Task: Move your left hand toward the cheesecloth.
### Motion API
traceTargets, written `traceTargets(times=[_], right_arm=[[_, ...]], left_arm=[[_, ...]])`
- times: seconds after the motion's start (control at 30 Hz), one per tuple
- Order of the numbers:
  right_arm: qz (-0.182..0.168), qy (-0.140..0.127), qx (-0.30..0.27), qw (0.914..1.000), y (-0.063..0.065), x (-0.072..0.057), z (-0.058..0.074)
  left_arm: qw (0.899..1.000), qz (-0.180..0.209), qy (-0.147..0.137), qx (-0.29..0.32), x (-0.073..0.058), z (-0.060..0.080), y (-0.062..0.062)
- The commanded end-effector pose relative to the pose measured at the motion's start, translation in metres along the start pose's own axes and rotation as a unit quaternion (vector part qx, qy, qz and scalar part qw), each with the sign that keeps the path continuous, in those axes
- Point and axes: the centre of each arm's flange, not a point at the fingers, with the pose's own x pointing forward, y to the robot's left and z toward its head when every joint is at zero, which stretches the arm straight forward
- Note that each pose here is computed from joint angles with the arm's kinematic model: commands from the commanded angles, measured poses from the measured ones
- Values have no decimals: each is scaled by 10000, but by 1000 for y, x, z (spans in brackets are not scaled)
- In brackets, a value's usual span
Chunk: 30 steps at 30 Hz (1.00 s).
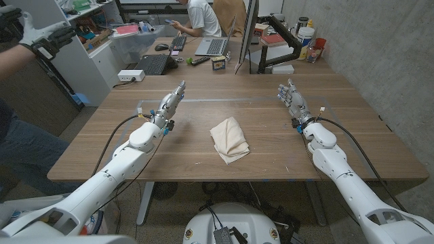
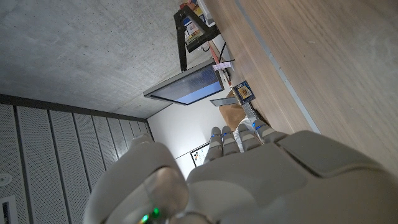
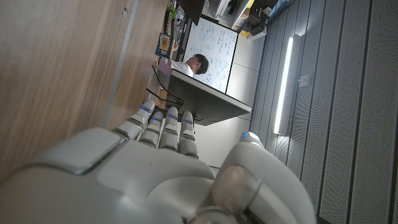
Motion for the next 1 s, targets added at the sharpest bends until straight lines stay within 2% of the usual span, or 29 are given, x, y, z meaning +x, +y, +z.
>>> traceTargets(times=[0.03, 0.37, 1.0], right_arm=[[-26, -31, 35, 10000, -3, -1, -1], [-41, -25, 41, 10000, -5, 0, -2], [-42, -29, 34, 10000, -7, -4, -1]], left_arm=[[9999, -51, -108, 89, 0, 7, -3], [9992, -169, -214, 284, 2, 16, -11], [9985, -218, -298, 407, 2, 22, -18]])
